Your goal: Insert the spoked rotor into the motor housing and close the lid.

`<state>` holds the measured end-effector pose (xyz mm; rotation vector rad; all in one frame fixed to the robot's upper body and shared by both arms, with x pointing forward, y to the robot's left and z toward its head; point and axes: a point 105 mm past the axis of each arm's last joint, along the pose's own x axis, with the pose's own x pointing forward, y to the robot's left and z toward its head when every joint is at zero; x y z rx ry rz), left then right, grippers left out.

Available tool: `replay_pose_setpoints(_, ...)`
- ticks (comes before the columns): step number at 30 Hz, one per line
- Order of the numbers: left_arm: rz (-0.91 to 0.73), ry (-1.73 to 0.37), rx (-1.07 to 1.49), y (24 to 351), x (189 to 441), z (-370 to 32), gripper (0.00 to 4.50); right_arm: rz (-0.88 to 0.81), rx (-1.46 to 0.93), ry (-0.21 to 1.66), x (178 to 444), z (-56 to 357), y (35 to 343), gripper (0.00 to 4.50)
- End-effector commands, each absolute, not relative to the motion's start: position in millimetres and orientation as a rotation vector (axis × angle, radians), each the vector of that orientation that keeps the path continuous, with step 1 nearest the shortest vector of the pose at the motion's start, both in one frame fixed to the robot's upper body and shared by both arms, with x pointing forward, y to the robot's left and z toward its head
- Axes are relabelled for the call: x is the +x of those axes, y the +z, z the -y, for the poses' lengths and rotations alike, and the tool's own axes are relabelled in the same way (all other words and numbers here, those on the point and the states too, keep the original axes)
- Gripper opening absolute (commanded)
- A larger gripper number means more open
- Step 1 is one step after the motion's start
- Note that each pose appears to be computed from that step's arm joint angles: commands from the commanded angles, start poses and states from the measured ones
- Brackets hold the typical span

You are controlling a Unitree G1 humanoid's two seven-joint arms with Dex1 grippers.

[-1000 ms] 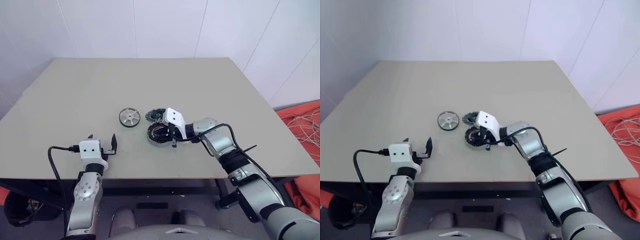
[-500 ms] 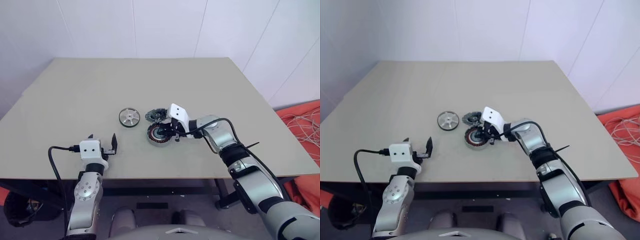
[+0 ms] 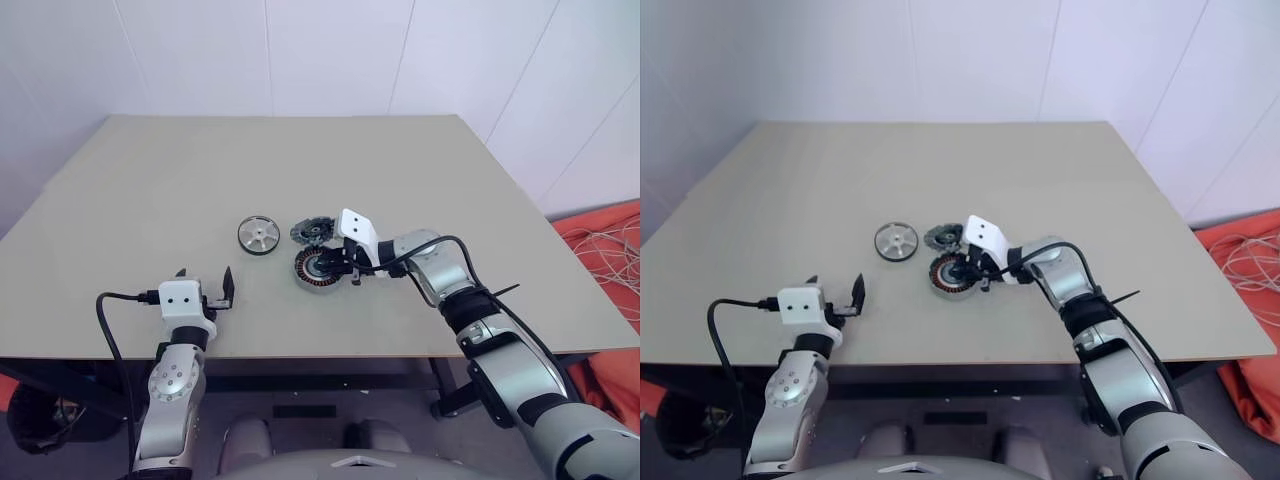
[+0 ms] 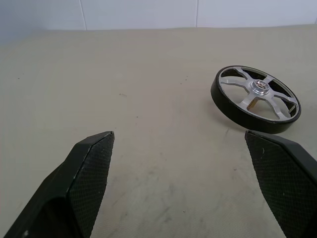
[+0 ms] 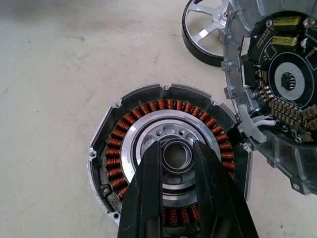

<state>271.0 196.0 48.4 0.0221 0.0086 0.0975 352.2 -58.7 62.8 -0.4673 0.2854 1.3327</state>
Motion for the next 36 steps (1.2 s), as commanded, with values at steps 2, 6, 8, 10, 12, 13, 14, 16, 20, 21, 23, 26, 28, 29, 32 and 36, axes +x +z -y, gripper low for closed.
replay_pose_setpoints(2, 0.040, 0.101, 0.025, 60, 274, -196, 4.50, -0.250, -0.479, 1.327, 355, 57, 72, 1.28)
replay_pose_setpoints(6, 0.038, 0.103, 0.024, 59, 275, -196, 4.50, -0.235, -0.468, 1.331, 355, 55, 75, 2.58)
replay_pose_setpoints(8, 0.037, 0.104, 0.022, 59, 275, -196, 4.50, -0.227, -0.461, 1.333, 355, 54, 78, 3.21)
replay_pose_setpoints(10, 0.036, 0.104, 0.022, 59, 275, -196, 4.50, -0.226, -0.442, 1.342, 354, 55, 81, 3.52)
replay_pose_setpoints(12, 0.036, 0.105, 0.021, 58, 275, -196, 4.50, -0.240, -0.436, 1.348, 353, 59, 81, 3.27)
replay_pose_setpoints(13, 0.035, 0.105, 0.020, 58, 275, -196, 4.50, -0.245, -0.434, 1.351, 352, 61, 81, 2.97)
replay_pose_setpoints(14, 0.035, 0.105, 0.020, 58, 275, -196, 4.50, -0.250, -0.432, 1.351, 352, 63, 82, 2.63)
replay_pose_setpoints(16, 0.035, 0.105, 0.019, 58, 275, -196, 4.50, -0.257, -0.429, 1.353, 351, 66, 81, 1.96)
replay_pose_setpoints(20, 0.033, 0.102, 0.018, 57, 275, -196, 4.50, -0.260, -0.427, 1.344, 351, 70, 82, 0.58)
replay_pose_setpoints(21, 0.032, 0.101, 0.018, 57, 275, -196, 4.50, -0.260, -0.427, 1.341, 351, 70, 82, 0.55)
replay_pose_setpoints(23, 0.032, 0.099, 0.017, 57, 275, -195, 4.50, -0.261, -0.428, 1.336, 351, 71, 82, 0.55)
replay_pose_setpoints(26, 0.032, 0.095, 0.018, 57, 275, -195, 4.50, -0.263, -0.425, 1.332, 351, 72, 81, 0.55)
replay_pose_setpoints(28, 0.033, 0.094, 0.018, 57, 275, -195, 4.50, -0.262, -0.427, 1.325, 351, 72, 81, 0.55)
replay_pose_setpoints(29, 0.033, 0.093, 0.018, 57, 275, -194, 4.50, -0.263, -0.424, 1.326, 351, 72, 81, 0.55)
replay_pose_setpoints(32, 0.032, 0.091, 0.019, 57, 275, -194, 4.50, -0.258, -0.420, 1.333, 349, 68, 81, 0.55)
replay_pose_setpoints(36, 0.031, 0.092, 0.018, 57, 276, -194, 4.50, -0.246, -0.416, 1.346, 348, 59, 82, 0.55)
